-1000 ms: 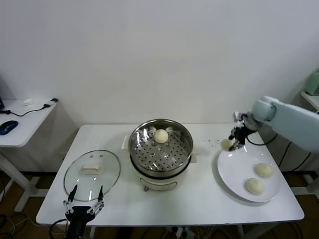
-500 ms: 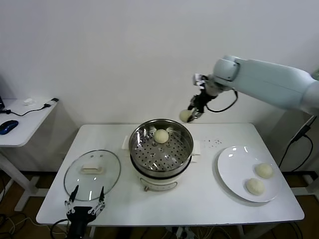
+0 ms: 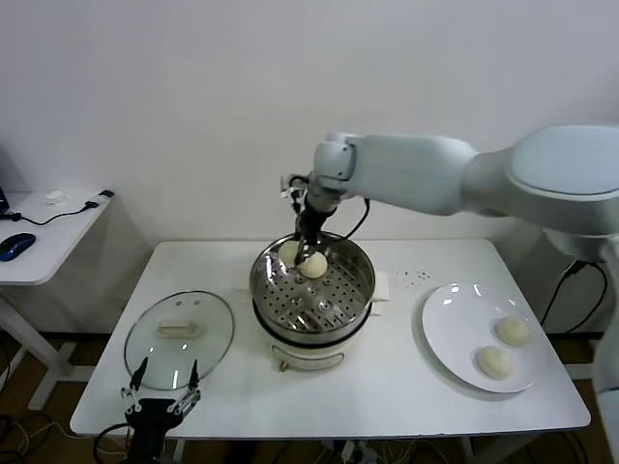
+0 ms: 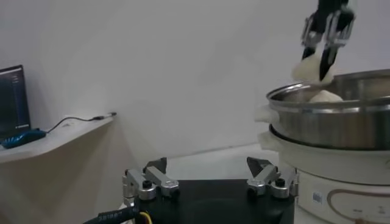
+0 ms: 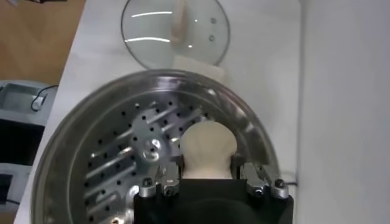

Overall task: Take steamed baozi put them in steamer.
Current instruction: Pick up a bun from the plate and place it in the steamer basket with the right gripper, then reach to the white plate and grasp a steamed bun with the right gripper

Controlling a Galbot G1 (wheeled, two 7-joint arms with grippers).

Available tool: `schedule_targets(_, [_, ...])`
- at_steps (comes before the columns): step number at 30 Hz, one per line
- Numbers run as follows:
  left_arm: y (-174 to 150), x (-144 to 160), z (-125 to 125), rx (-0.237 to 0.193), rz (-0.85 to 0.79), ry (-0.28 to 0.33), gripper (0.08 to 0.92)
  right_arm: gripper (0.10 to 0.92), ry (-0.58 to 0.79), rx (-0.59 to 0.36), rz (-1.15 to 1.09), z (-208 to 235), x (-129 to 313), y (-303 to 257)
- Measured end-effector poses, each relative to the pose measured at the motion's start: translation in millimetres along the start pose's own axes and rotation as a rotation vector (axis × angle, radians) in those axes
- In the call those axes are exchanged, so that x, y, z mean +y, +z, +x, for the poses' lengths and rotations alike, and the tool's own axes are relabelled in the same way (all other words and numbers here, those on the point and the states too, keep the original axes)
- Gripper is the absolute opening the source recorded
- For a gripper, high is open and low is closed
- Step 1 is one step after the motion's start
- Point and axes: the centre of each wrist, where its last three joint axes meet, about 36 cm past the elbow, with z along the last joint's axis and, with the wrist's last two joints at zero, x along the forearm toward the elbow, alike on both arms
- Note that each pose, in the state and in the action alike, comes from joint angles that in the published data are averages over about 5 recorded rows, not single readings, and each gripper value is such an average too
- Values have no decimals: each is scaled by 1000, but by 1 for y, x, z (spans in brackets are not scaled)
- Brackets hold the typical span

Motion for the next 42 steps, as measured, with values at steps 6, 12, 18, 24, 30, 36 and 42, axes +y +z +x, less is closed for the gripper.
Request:
schedule_targets(6, [1,1,2,3,-2,-5,823,526,-31,21,-3,-30,7,-5])
schedule_targets(12, [3,2,3,6,-4,-9,823,596,-45,29,-8,-43,10,-6])
schedule_targets(18, [3,2,2,7,-5,-11,823,763,-47,25,-15,-44,10,-6])
schedule_targets(24, [3,3,2,9,-9,-13,823,821,-42,22,-12,-29,7,1])
schedule_targets(30, [5,5,1,11,-17,-21,823,823,-25,23,-10,8,6,31])
schedule_targets(36, [7,5,4,17,-17,-21,823,823,-7,19,-30,57,17,92])
schedule_targets(42, [7,7,4,20,-19,-26,823,823,-3,29,-60,88,44,170])
